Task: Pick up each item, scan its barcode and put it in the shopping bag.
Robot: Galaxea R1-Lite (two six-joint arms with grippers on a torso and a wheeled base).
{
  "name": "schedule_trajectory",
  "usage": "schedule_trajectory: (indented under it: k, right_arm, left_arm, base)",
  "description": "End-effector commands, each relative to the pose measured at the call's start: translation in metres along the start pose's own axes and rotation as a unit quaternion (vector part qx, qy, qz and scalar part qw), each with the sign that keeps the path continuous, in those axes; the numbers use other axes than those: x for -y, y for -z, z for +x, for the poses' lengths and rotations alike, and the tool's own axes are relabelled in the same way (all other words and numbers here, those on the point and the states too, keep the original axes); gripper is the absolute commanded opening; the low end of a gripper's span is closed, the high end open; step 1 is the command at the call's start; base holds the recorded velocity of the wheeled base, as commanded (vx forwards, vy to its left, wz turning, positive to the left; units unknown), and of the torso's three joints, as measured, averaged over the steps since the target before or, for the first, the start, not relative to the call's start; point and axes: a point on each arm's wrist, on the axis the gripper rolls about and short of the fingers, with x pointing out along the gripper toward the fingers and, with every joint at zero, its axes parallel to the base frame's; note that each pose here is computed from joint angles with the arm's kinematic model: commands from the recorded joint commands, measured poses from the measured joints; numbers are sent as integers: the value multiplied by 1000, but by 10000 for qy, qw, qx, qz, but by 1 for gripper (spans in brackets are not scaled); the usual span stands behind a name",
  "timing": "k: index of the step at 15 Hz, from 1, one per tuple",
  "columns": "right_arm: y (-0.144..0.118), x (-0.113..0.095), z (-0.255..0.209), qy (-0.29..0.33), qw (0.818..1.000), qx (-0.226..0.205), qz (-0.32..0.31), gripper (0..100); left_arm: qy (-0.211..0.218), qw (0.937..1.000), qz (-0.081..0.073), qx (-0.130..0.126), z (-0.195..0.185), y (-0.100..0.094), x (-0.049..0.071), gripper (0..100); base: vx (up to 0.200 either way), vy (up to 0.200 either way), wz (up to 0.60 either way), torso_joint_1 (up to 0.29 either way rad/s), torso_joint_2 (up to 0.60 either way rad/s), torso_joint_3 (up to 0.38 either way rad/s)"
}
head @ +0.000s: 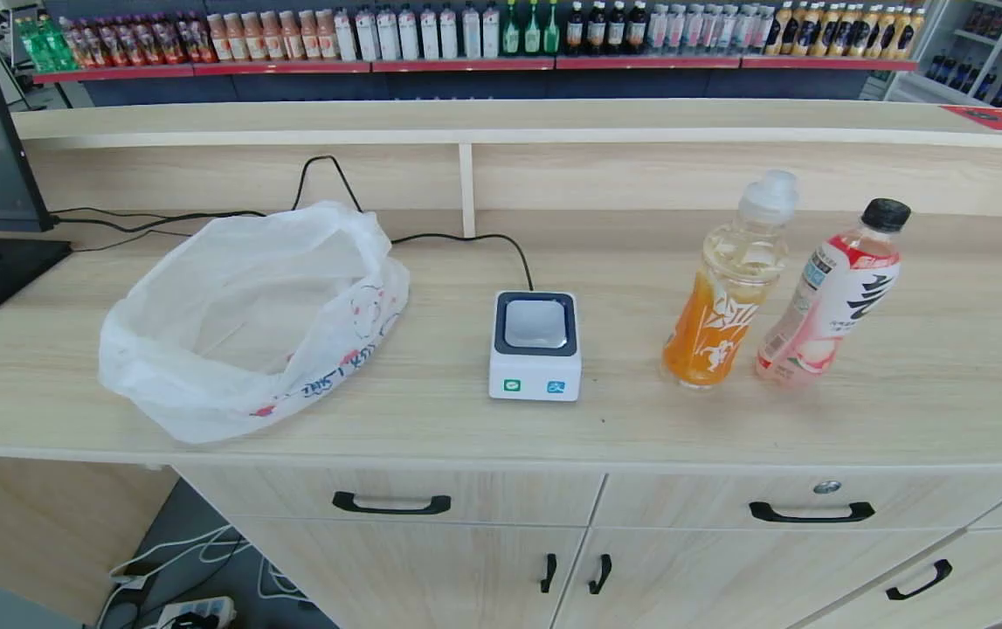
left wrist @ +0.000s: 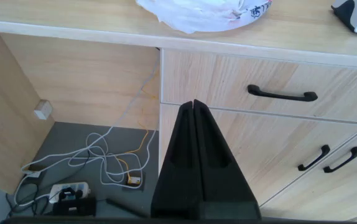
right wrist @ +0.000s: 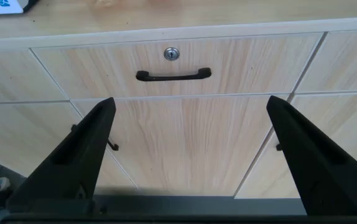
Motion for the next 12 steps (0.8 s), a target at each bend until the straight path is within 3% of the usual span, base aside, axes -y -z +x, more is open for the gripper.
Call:
schedule_trajectory:
  k: [1,6,8,9,12]
  right_arm:
    - [0,0,0,1,10000,2,-9,100]
    - [-10,-1,-1,-173,9997,149,-87,100]
    - [-49,-3,1,-358,9991,188,-89,100]
    - [-82,-5,12,-460,9984,286,-133,100]
    - [-139,-11,62,-637,9900,1073,-657,100]
  left_arm:
    - [-2,10000,0,0,0,0,0,0]
    - [-2,10000,0,0,0,0,0,0]
    - [-2,10000,0,0,0,0,0,0]
    - [-2,10000,0,0,0,0,0,0]
    - [-2,10000,0,0,0,0,0,0]
  base:
    - [0,0,0,0,0,0]
    - [0,0,0,0,0,0]
    - [0,0,0,0,0,0]
    - [0,0,0,0,0,0]
    - [0,0,0,0,0,0]
